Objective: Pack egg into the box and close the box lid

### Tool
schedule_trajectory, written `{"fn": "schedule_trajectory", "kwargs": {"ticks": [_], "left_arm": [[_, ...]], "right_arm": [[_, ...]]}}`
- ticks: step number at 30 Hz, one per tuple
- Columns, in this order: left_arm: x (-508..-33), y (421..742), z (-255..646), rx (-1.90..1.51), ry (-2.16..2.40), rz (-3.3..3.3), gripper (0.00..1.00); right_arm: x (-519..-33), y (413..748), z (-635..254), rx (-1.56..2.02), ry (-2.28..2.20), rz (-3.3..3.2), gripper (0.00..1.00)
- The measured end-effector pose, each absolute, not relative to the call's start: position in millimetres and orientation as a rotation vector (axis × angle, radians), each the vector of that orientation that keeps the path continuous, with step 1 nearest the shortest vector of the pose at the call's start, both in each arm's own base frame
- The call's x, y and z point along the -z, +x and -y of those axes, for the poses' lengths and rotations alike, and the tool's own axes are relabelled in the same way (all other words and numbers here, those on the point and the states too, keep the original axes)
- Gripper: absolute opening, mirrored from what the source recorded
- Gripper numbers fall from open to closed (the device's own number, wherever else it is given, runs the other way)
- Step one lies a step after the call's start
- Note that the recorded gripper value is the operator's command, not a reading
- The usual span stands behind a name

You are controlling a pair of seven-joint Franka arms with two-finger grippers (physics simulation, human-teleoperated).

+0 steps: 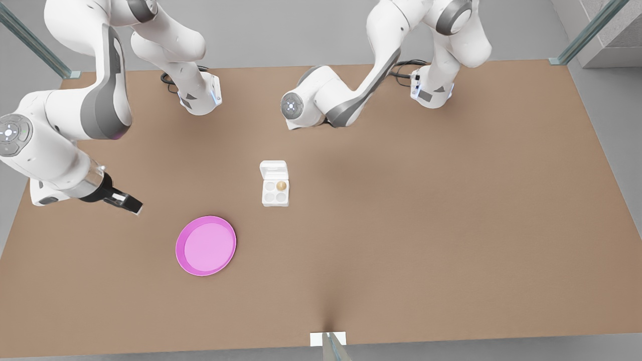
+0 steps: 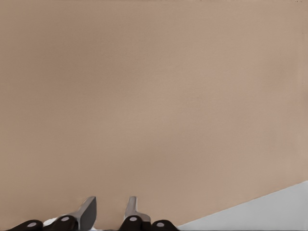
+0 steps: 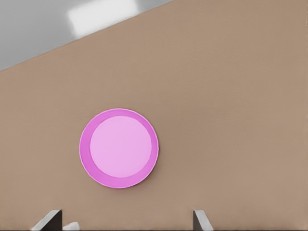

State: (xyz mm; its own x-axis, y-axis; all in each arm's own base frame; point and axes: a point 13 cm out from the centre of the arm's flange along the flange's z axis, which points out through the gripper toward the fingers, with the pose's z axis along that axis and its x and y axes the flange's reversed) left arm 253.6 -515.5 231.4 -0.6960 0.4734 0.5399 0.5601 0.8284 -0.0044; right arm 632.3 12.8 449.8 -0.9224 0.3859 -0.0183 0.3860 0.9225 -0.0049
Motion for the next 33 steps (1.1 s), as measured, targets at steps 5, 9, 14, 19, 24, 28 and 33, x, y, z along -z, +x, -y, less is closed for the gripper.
{"fn": "schedule_trajectory", "kwargs": {"ticks": [5, 9, 14, 19, 24, 28, 33], "left_arm": [[-129.9, 262.8, 593.3, 0.04, -0.449, 2.683, 0.21], [-93.7, 290.0, 647.7, -0.136, -0.28, 2.861, 0.21], [-101.0, 304.5, 684.5, -0.293, -0.133, 2.967, 0.21], [-110.6, 343.6, 682.4, -0.357, 0.034, 3.029, 0.21], [-116.0, 370.3, 675.3, -0.383, 0.159, 3.05, 0.21], [-117.3, 387.8, 668.0, -0.393, 0.244, 3.051, 0.21], [-117.4, 413.6, 653.6, -0.4, 0.349, 3.044, 0.21]], "right_arm": [[-442.5, 614.6, 11.2, 0.039, 0.561, -3.157, 1.0], [-432.3, 598.5, 8.4, 0.056, 0.483, -3.245, 1.0], [-430.2, 584.8, -0.4, 0.062, 0.383, -3.315, 1.0], [-430.1, 578.9, 3.5, 0.061, 0.333, -3.344, 1.0], [-428.7, 576.0, 1.1, 0.059, 0.277, -3.363, 1.0], [-429.3, 574.1, 4.7, 0.08, 0.249, -3.37, 1.0], [-430.2, 570.6, 9.3, 0.119, 0.221, -3.383, 1.0]]}}
